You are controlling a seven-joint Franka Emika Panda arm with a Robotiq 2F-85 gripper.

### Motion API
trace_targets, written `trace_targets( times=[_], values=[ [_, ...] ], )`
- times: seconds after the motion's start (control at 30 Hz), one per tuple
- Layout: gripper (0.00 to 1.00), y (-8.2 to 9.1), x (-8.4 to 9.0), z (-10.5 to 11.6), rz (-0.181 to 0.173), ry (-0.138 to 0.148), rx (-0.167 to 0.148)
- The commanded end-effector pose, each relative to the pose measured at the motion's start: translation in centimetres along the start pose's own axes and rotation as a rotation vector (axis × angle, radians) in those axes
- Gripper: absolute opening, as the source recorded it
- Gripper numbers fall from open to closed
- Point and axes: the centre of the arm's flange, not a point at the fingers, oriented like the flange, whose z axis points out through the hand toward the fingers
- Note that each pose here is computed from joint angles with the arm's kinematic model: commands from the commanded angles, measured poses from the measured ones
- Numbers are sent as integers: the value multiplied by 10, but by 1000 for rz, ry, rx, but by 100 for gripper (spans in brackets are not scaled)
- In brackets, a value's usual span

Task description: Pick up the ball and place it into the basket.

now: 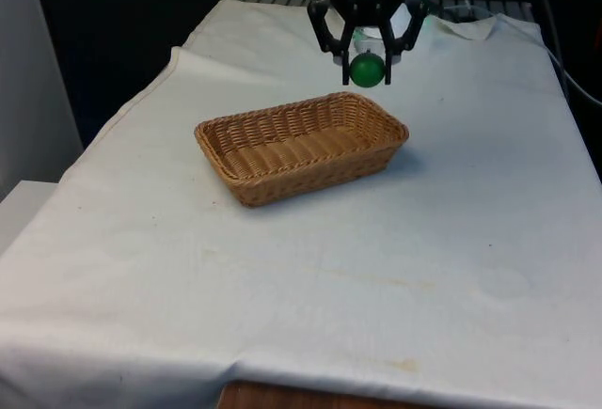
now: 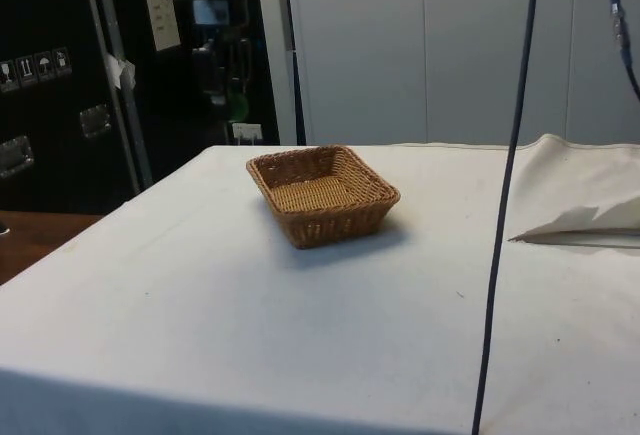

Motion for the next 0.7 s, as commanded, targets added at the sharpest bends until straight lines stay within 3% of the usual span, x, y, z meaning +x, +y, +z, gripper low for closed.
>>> trace_targets(
  times=[0.0,0.13,0.17,0.27,0.67],
  values=[
    [3,3,-8,-2,1,7,-10],
    [3,12,-20,-1,2,1,-9],
    [3,10,-15,0,2,-8,-3],
    [3,17,-26,0,4,-2,-5],
    [3,31,-53,34,27,-16,1]
  ],
)
